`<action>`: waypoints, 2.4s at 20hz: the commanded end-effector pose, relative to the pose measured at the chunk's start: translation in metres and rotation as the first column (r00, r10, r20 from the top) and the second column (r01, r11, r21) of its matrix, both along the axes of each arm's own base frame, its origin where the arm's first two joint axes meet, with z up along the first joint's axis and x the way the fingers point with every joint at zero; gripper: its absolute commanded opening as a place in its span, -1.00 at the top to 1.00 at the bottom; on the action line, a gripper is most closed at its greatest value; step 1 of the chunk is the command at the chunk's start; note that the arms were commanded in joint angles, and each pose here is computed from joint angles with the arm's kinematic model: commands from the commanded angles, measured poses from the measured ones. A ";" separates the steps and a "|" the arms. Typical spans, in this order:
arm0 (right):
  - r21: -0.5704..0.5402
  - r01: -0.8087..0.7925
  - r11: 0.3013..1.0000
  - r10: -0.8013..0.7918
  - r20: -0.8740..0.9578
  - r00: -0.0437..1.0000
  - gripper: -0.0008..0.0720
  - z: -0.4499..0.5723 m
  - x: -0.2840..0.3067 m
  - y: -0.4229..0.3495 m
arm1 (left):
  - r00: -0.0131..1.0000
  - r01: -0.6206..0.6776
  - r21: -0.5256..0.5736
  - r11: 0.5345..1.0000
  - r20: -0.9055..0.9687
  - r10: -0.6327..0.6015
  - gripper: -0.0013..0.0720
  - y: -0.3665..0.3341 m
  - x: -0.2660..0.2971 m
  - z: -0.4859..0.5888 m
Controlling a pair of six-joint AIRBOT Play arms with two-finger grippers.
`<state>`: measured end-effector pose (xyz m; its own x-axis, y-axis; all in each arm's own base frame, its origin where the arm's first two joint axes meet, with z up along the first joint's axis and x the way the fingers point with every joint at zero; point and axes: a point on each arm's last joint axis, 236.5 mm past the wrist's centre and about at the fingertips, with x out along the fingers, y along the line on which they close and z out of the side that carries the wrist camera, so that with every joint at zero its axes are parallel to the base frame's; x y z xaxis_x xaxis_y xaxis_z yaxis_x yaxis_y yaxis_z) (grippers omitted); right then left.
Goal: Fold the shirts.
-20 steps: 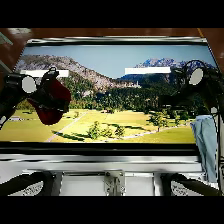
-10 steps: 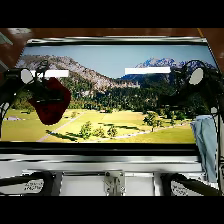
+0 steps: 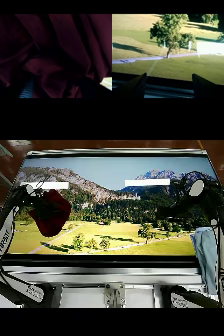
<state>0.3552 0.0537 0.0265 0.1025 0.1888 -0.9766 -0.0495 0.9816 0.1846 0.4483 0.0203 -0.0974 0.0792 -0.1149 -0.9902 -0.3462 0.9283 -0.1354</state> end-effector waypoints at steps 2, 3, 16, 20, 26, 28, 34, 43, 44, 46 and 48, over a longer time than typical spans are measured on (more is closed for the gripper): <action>0.041 -0.001 0.999 0.001 -0.005 1.000 -0.93 0.002 -0.001 0.010 | 1.000 -0.018 -0.014 1.000 -0.003 0.018 0.83 0.002 0.004 -0.010; 0.048 -0.002 0.999 0.003 -0.011 1.000 -0.93 0.002 -0.002 0.011 | 1.000 0.015 -0.038 0.999 0.020 -0.014 0.86 -0.005 0.009 -0.003; 0.000 -0.064 0.998 0.063 0.179 0.982 -0.93 0.092 -0.048 0.002 | 0.471 0.797 -0.070 0.600 0.694 -0.545 0.86 -0.334 -0.114 0.307; -0.028 -0.023 0.999 0.028 0.184 0.983 -0.92 0.121 -0.093 -0.008 | 0.348 0.928 -0.123 0.352 0.621 -0.703 0.86 -0.459 -0.204 0.231; -0.148 0.037 0.988 -0.025 0.081 0.996 -0.93 0.117 -0.123 -0.040 | 0.517 0.854 -0.306 0.422 0.399 -0.757 -0.94 -0.490 -0.211 0.119; -0.142 0.074 0.987 -0.063 0.078 0.995 -0.93 0.117 -0.123 -0.040 | 0.557 0.830 -0.294 0.474 0.414 -0.720 -0.94 -0.461 -0.172 0.132; -0.090 0.111 0.990 -0.106 0.060 0.993 -0.93 0.117 -0.126 -0.029 | 0.718 0.695 -0.319 0.644 0.327 -0.614 -0.94 -0.345 -0.093 0.143; -0.017 0.099 0.995 -0.098 0.053 0.994 -0.92 0.119 -0.126 -0.011 | 0.762 0.647 -0.342 0.682 0.262 -0.592 -0.94 -0.308 -0.085 0.139; -0.014 0.098 0.995 -0.097 0.053 0.994 -0.93 0.119 -0.126 -0.011 | 0.762 0.647 -0.343 0.681 0.261 -0.592 -0.94 -0.308 -0.085 0.139; -0.014 0.098 0.995 -0.097 0.053 0.994 -0.92 0.119 -0.126 -0.011 | 0.762 0.647 -0.343 0.681 0.261 -0.592 -0.94 -0.308 -0.085 0.139; -0.013 0.101 0.995 -0.100 0.052 0.994 -0.92 0.119 -0.126 -0.011 | 0.762 0.647 -0.343 0.681 0.261 -0.592 -0.94 -0.308 -0.085 0.139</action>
<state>0.2294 0.0409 0.1451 0.1699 0.1512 -0.9738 0.0400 0.9863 0.1601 0.3640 -0.2898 0.0416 -0.0343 -0.5530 -0.8325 0.3353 0.7783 -0.5309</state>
